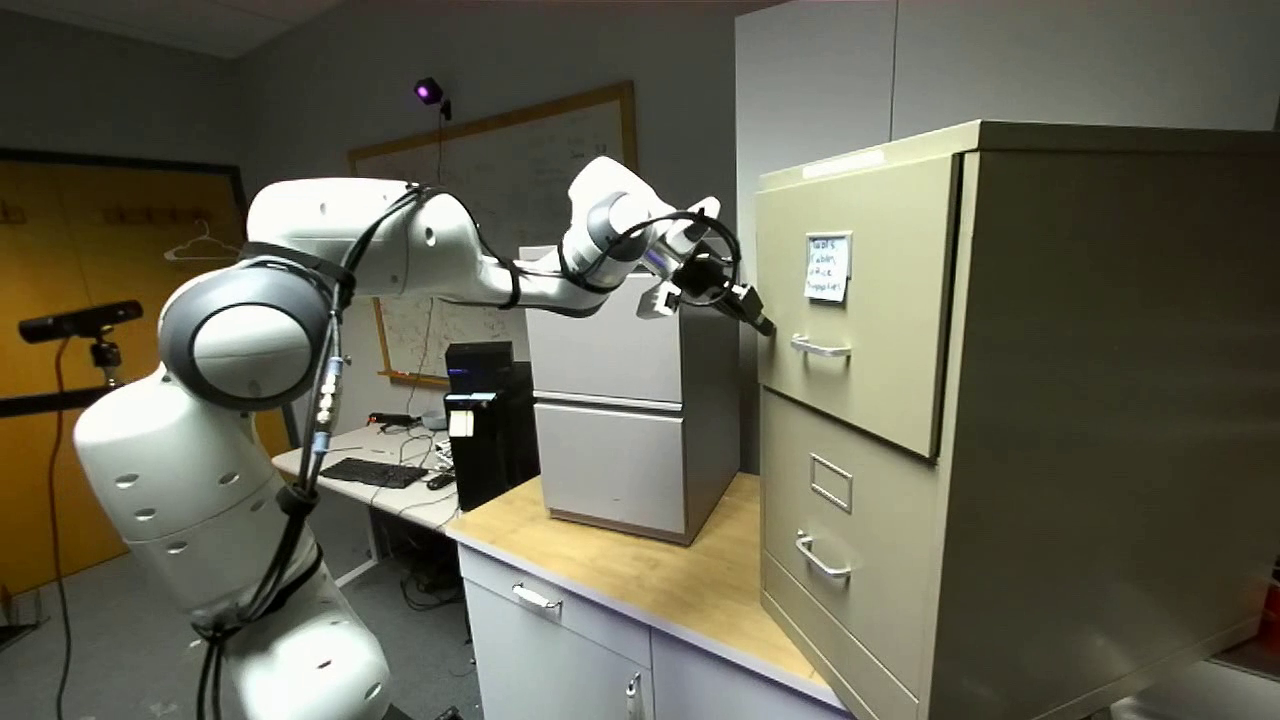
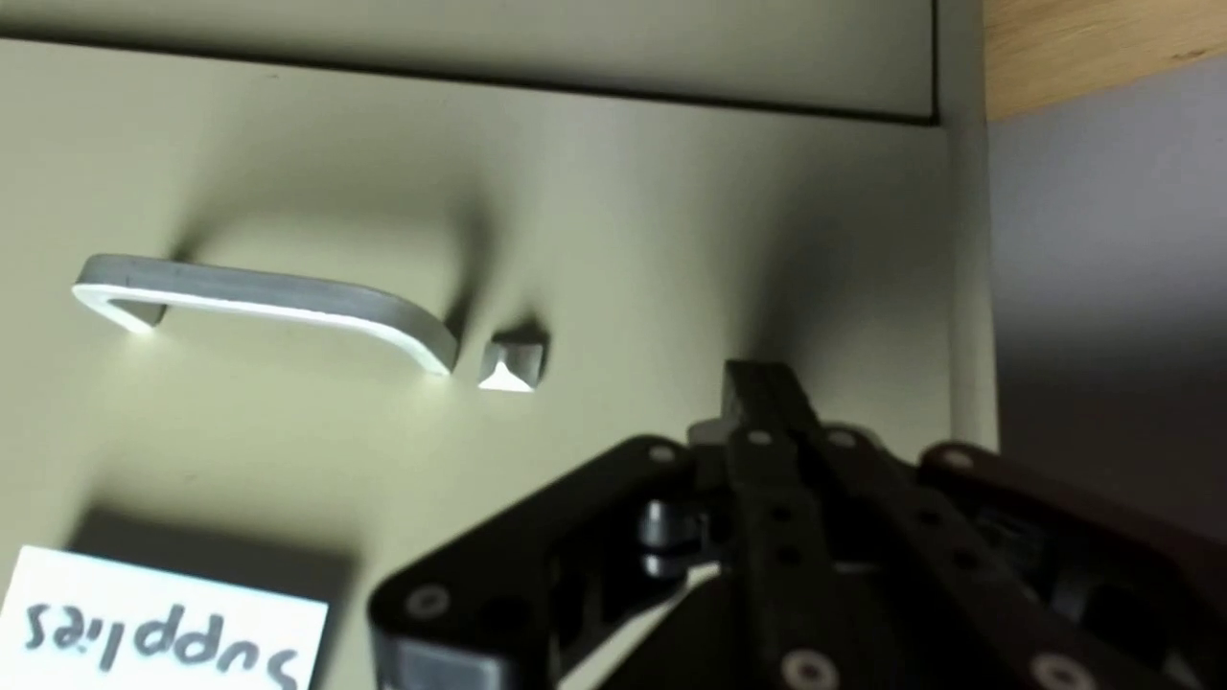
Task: Close the top drawer of the file cabinet on the right
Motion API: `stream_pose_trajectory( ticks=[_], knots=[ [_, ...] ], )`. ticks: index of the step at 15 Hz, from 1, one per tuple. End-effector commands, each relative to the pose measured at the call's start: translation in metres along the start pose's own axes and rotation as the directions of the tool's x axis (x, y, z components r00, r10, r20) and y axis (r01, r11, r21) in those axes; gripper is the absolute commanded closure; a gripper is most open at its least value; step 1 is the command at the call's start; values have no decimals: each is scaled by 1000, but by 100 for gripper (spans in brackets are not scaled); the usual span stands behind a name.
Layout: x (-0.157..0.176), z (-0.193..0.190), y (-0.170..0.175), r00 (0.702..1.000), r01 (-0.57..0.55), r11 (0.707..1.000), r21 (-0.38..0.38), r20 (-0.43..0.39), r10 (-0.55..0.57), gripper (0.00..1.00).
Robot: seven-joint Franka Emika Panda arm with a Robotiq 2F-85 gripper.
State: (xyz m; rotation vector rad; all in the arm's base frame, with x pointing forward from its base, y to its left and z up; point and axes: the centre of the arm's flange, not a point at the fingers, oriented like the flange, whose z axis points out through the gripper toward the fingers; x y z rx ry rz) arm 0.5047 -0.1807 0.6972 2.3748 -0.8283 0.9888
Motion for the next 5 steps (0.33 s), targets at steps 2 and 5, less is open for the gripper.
stream_pose_trajectory(
  ticks=[2,5],
  knots=[
    [23,74,-6,999,19,1000,-22,34,-19,100],
    [23,82,-5,998,22,1000,-20,51,-21,100]
  ],
)
